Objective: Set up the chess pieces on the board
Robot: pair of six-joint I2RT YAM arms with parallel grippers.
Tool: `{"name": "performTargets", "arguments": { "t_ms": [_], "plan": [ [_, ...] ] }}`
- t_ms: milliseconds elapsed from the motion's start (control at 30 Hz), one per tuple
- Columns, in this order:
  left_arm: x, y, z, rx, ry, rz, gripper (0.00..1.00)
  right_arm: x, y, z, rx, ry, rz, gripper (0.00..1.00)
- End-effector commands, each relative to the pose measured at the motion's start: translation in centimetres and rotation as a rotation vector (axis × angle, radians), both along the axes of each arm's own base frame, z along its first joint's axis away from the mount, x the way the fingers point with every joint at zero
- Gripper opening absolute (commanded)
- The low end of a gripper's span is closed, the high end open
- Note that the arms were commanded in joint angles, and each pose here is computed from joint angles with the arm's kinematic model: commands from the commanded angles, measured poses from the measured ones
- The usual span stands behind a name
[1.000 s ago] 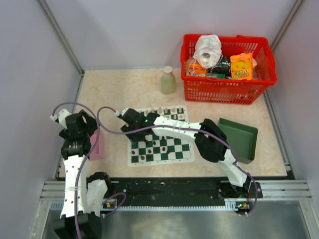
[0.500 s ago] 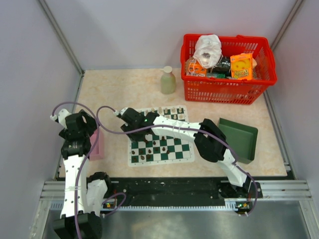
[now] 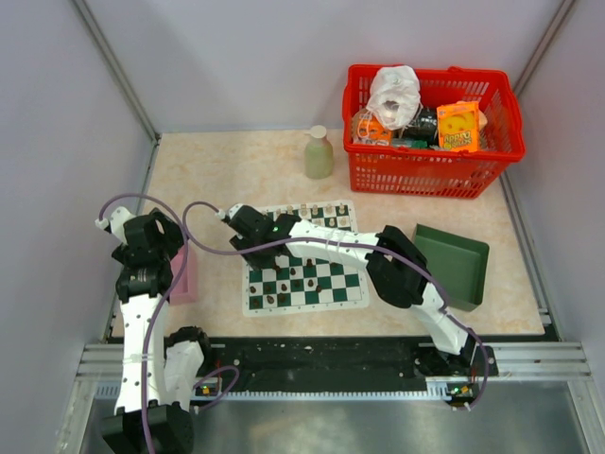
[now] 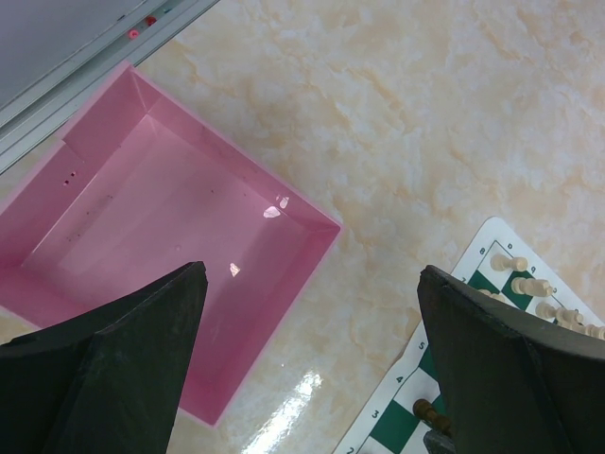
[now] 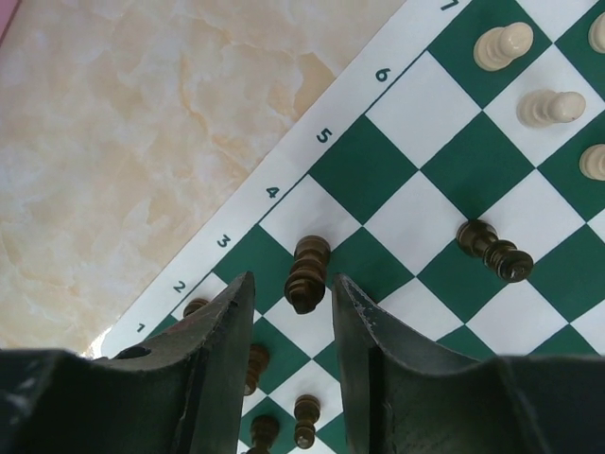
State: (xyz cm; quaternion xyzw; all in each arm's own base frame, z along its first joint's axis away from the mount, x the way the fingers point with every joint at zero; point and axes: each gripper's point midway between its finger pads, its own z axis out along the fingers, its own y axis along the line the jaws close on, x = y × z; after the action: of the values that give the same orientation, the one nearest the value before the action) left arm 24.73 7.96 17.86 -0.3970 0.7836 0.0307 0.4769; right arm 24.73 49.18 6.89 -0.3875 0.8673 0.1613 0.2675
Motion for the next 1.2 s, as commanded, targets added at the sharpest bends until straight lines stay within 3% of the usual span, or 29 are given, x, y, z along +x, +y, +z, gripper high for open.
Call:
{"name": "performTargets", "arguments": {
  "t_ms": [0, 267, 433, 700, 933, 1167],
  "plan": [
    [0.6, 0.4, 0.6, 0.011, -0.036, 0.013, 0.99, 0.4, 1.2, 1.1, 0.025, -0.036, 0.004, 0.38],
    [0.6, 0.4, 0.6, 0.011, -0.034, 0.013, 0.99, 0.4, 1.3, 1.0, 0.027, -0.032, 0.008, 0.26],
    [0.6, 0.4, 0.6, 0.009, -0.034, 0.010, 0.99, 0.3, 1.3, 2.3, 0.044, -0.041, 0.013, 0.11],
    [0.5, 0.3, 0.9, 0.008, -0.042, 0.010, 0.99, 0.3, 0.6, 8.0, 0.124, -0.100, 0.006, 0.10],
    [0.3, 0.1, 1.2, 0.004, -0.055, 0.008, 0.99, -0.9, -3.4, 13.1, 0.185, -0.149, -0.031, 0.10],
    [-0.1, 0.2, 1.0, 0.007, -0.051, 0.014, 0.99, -4.1, -9.2, 11.4, 0.174, -0.084, -0.097, 0.11]
  ]
}}
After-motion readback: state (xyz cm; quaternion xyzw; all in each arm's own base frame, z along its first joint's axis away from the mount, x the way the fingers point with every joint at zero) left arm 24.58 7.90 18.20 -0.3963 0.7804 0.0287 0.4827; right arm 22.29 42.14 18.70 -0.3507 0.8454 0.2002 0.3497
